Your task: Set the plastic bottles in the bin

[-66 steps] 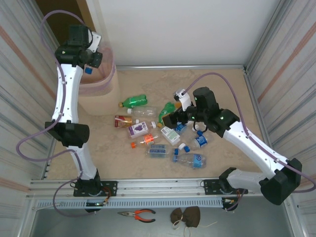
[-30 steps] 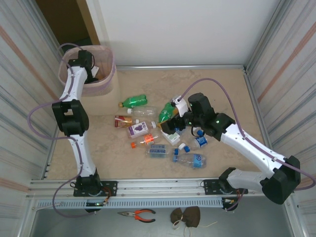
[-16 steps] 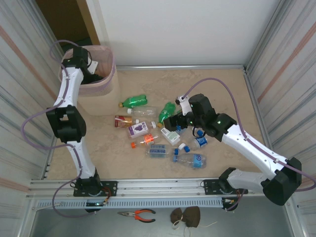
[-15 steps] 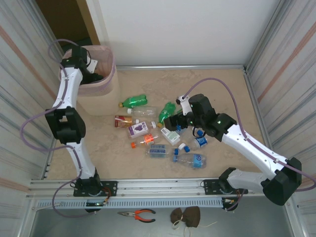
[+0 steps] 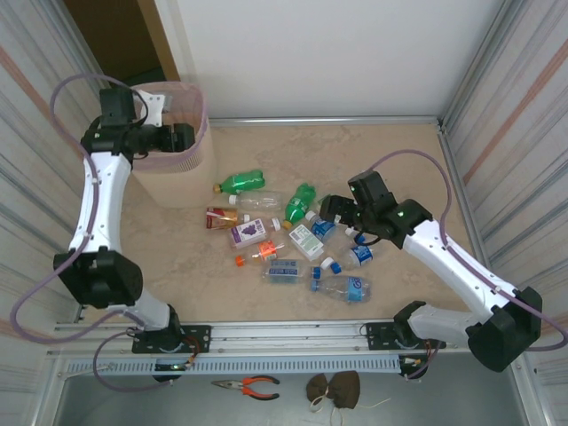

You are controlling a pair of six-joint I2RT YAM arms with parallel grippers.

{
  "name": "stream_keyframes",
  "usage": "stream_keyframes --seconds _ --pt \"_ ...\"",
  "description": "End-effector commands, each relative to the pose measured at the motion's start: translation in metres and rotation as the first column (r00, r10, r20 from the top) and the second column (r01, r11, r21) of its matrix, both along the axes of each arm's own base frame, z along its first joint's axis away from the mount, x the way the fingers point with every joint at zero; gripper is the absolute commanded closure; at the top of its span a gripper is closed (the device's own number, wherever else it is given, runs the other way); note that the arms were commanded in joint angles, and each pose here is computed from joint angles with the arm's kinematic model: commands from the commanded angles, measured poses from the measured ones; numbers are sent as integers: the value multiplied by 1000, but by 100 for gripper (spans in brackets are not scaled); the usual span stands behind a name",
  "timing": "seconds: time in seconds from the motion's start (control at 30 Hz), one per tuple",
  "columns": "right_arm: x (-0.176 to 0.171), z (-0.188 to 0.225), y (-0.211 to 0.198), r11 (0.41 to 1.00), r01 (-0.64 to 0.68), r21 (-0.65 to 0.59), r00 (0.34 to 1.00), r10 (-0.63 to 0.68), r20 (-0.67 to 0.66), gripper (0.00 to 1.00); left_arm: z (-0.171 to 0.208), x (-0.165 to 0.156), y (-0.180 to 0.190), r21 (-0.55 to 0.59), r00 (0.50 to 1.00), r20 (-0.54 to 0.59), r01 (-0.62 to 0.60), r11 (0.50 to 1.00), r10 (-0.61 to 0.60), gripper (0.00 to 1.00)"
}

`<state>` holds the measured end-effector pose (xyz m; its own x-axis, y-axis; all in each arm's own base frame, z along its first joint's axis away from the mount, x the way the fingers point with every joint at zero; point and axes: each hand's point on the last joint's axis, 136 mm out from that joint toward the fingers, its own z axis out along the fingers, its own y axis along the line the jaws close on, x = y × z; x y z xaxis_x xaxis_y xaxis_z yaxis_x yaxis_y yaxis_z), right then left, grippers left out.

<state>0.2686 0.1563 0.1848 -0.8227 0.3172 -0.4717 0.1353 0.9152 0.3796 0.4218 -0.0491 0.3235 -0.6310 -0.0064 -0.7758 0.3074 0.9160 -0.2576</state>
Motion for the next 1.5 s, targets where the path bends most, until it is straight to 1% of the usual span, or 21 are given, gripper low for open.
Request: stream_keyframes --seconds 0.0,0.1,0.2,0.3,0.43,0.53,0.67,0.83,0.97,1.03,1.2,1.37,1.47 --pt "-13 -22 -33 956 294 3 950 -292 -115 0 39 -18 -35 -216 982 148 150 965 -119 26" --pt "-19 -39 -42 914 406 12 897 -396 -197 1 51 -38 -47 -291 965 213 213 933 -154 26" --pt "-23 -54 -53 874 486 1 843 -469 -263 4 59 -56 -53 -321 953 252 246 915 -169 26" --pt "-28 -70 -66 825 565 -11 777 -537 -329 7 63 -72 -59 -323 942 280 275 905 -187 25" --pt "-37 -90 -78 761 649 -12 696 -600 -394 9 68 -92 -68 -296 924 315 310 903 -214 25" --pt "-36 -103 -80 740 672 12 672 -603 -430 10 71 -103 -75 -284 915 337 325 902 -224 24" --pt "-31 -118 -76 723 689 46 649 -588 -483 15 78 -112 -82 -287 907 351 342 895 -234 24" --pt "-35 -137 -82 696 718 5 599 -616 -512 21 88 -124 -97 -272 886 378 384 883 -269 24" --pt "-35 -151 -87 673 740 -4 569 -629 -530 27 91 -129 -104 -264 880 382 398 879 -284 23" --pt "-36 -157 -90 663 749 -6 555 -632 -541 31 92 -131 -107 -257 876 385 404 878 -291 23" --pt "-38 -162 -93 655 756 -17 541 -639 -547 38 93 -132 -113 -245 872 387 411 878 -301 23" --pt "-39 -159 -95 650 760 -9 545 -645 -535 43 93 -133 -117 -241 867 388 424 873 -313 23" --pt "-40 -152 -99 644 765 -6 550 -658 -514 44 95 -136 -121 -242 857 396 444 863 -330 23"
